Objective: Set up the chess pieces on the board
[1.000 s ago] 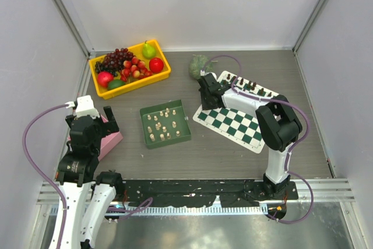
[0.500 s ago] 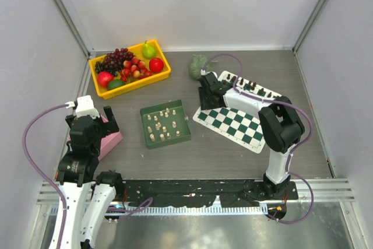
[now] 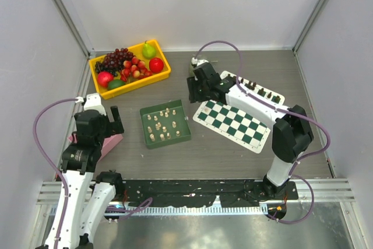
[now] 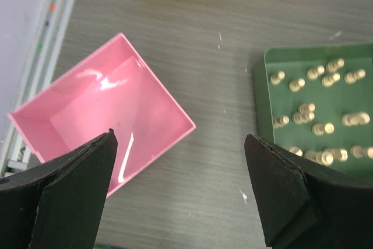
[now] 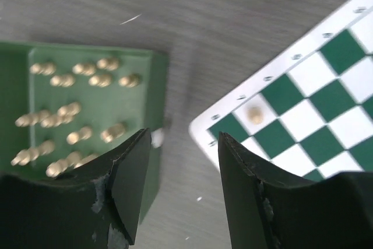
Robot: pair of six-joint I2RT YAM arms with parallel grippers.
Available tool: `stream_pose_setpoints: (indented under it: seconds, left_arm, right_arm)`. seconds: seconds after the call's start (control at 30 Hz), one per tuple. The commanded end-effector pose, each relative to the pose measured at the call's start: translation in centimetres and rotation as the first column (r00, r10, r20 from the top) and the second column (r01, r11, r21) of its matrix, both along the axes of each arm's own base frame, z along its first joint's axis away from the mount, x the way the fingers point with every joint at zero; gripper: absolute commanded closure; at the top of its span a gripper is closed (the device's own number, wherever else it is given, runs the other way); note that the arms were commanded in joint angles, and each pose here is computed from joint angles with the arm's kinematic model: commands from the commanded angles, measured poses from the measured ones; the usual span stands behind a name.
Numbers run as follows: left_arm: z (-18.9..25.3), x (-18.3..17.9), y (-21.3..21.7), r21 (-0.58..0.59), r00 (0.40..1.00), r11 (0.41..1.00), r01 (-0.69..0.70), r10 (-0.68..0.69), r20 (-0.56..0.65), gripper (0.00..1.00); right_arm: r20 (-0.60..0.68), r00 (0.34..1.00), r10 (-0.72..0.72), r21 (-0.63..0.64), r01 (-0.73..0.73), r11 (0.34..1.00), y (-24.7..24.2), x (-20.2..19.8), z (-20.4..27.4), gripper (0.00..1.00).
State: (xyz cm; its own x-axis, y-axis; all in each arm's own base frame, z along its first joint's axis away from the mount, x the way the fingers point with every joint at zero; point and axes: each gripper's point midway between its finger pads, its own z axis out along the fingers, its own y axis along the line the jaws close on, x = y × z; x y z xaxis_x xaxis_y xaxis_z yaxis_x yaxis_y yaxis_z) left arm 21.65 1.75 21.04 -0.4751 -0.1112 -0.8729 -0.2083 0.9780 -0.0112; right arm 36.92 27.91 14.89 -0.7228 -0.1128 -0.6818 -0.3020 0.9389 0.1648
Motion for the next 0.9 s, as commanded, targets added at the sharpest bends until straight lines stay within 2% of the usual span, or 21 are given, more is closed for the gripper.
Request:
stream_pose_setpoints:
  seconds: [0.0, 0.07, 0.2, 0.37, 0.87]
  left_arm:
    - [-1.7, -1.1, -1.4, -0.066, 0.994, 0.997, 0.042, -0.049, -0.099, 0.01]
    - [-2.5, -1.3, -1.3, -0.084, 0.993, 0.996, 0.012, -0.021, -0.114, 0.0]
    - [-2.3, -0.7, -1.8, -0.099, 0.995, 0.994, 0.036, -0.045, -0.091, 0.01]
    - [-3.3, -0.5, -2.0, -0.095, 0.984, 0.994, 0.05, -0.065, -0.164, 0.01]
    - [-2.9, -0.3, -2.8, -0.112, 0.983, 0.989, 0.1, -0.115, -0.144, 0.0]
  right_arm:
    - [-0.011, 0.993, 0.119, 0.085, -0.117, 0.989, 5.0, -3.3, 2.7, 0.45]
    - [-0.016, 0.986, 0.164, 0.111, -0.161, 0.981, 7.3, -4.0, 2.9, 0.46]
    - [-0.045, 0.975, 0.217, 0.101, -0.212, 0.972, 10.3, -4.7, 2.0, 0.48]
    - [-0.113, 0.954, 0.279, 0.133, -0.264, 0.955, 15.0, -5.1, -0.6, 0.54]
    - [-0.192, 0.936, 0.294, 0.102, -0.279, 0.955, 18.0, -5.8, -4.5, 0.58]
